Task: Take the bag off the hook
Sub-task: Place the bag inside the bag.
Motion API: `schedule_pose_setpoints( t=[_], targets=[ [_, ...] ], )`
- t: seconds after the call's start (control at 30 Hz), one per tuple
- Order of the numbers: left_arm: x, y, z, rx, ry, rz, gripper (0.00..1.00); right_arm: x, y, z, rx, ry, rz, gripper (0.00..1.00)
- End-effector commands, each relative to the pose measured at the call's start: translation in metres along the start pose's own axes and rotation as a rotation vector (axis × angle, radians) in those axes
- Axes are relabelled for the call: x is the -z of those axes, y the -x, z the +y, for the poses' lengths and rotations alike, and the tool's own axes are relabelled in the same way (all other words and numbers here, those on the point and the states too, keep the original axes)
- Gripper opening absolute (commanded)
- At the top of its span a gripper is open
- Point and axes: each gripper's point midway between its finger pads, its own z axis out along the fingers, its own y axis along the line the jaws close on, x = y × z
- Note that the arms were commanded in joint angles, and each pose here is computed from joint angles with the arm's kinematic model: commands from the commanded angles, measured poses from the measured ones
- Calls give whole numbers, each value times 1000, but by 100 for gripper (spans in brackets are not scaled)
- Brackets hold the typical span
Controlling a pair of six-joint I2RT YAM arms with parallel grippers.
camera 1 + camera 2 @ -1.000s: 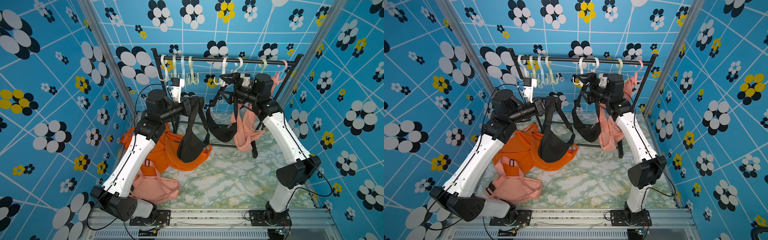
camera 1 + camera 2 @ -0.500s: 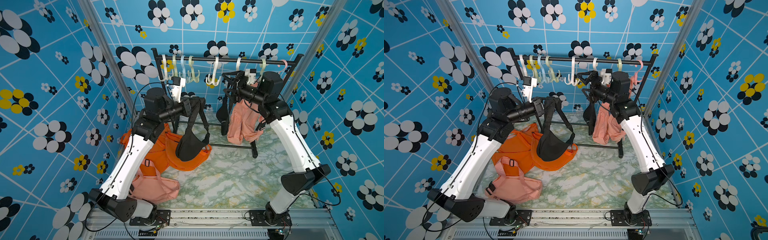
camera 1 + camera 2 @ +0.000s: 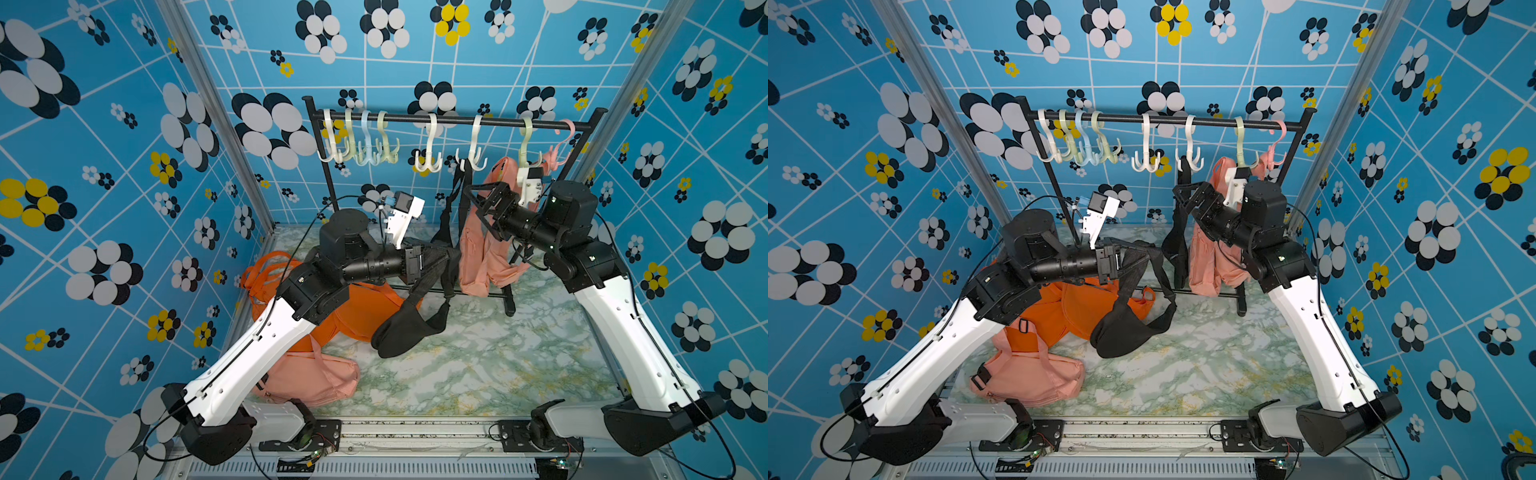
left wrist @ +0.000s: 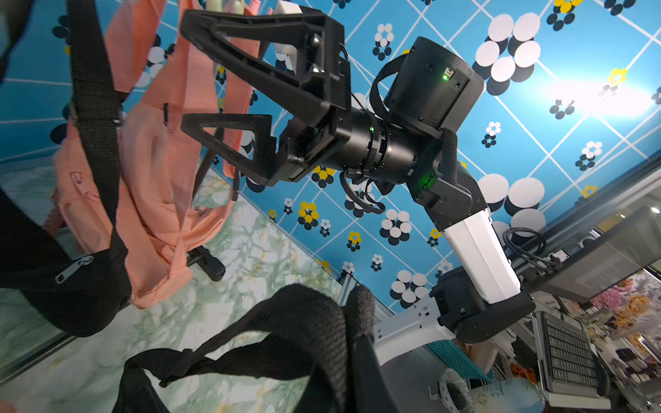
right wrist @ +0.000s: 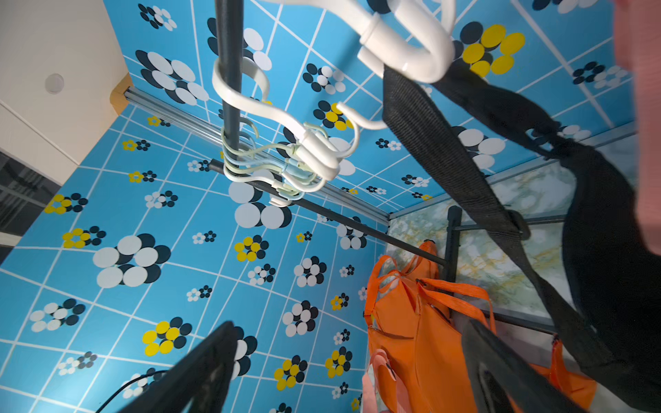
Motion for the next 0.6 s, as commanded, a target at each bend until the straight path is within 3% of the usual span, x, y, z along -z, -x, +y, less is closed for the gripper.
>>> schedule_pose_setpoints(
  t=[0.0, 0.13, 0.23, 0.33, 0.47, 0.57],
  targets=[
    [-3, 8, -23, -50, -24, -24, 7, 33, 8, -1, 110, -58, -84, 100],
    [11, -5, 11, -4, 99, -77, 7, 53, 6, -4, 129, -87, -104, 100],
    [38, -26, 85, 97, 293, -141, 5, 47, -8, -19, 119, -116, -68, 100],
    [83, -56, 174, 276, 454, -239, 4, 38, -20, -25, 111, -123, -29, 99],
    [139, -78, 252, 391, 564, -380, 6, 24, -28, -25, 124, -122, 15, 99],
    [149, -79, 285, 450, 557, -399, 4, 19, -28, -25, 142, -139, 27, 100]
  ],
)
